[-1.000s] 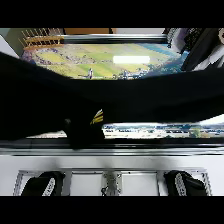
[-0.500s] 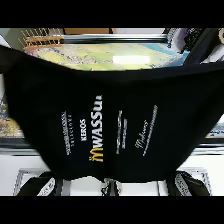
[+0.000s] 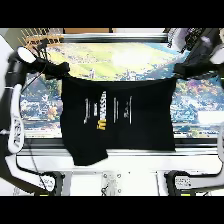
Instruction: Fold the clothes and pants, and hang the long-sleeved shirts on hangers.
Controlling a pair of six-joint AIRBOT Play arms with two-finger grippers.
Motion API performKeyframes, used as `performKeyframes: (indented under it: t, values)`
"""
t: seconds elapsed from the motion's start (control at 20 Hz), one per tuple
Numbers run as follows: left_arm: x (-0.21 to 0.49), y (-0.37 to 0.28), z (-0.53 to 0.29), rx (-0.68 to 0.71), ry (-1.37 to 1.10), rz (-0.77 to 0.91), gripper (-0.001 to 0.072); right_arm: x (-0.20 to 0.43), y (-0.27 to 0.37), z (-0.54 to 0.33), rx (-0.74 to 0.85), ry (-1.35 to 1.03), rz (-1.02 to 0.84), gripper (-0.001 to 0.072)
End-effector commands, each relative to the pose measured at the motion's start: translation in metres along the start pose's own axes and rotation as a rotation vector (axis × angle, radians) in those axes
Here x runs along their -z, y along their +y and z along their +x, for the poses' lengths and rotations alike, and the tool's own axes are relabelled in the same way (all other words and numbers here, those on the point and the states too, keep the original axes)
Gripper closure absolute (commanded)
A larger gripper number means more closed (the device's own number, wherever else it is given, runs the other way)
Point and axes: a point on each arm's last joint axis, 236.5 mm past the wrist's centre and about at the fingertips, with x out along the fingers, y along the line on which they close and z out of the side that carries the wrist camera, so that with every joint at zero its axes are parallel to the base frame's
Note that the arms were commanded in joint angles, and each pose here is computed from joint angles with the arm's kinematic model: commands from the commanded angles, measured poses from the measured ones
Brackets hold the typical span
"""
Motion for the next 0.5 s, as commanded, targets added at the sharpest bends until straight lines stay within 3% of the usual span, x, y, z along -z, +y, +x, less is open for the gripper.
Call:
performKeyframes:
  t: [0.0, 0.3, 0.45]
  values:
    - [-0.020, 0.021, 0.062, 0.041, -0.064, -0.098, 0.0700, -0.013, -0.003, 0.083, 0.008, -0.017, 0.075, 0.0704]
    - [-0.026, 0.050, 0.064, 0.040, -0.074, -0.164, 0.0700, -0.027, -0.016, 0.086, 0.030, -0.072, 0.128, 0.0704]
    - [-0.016, 0.057, 0.040, 0.036, -0.027, -0.060, 0.0700, -0.014, -0.026, 0.067, 0.091, -0.056, 0.086, 0.0704]
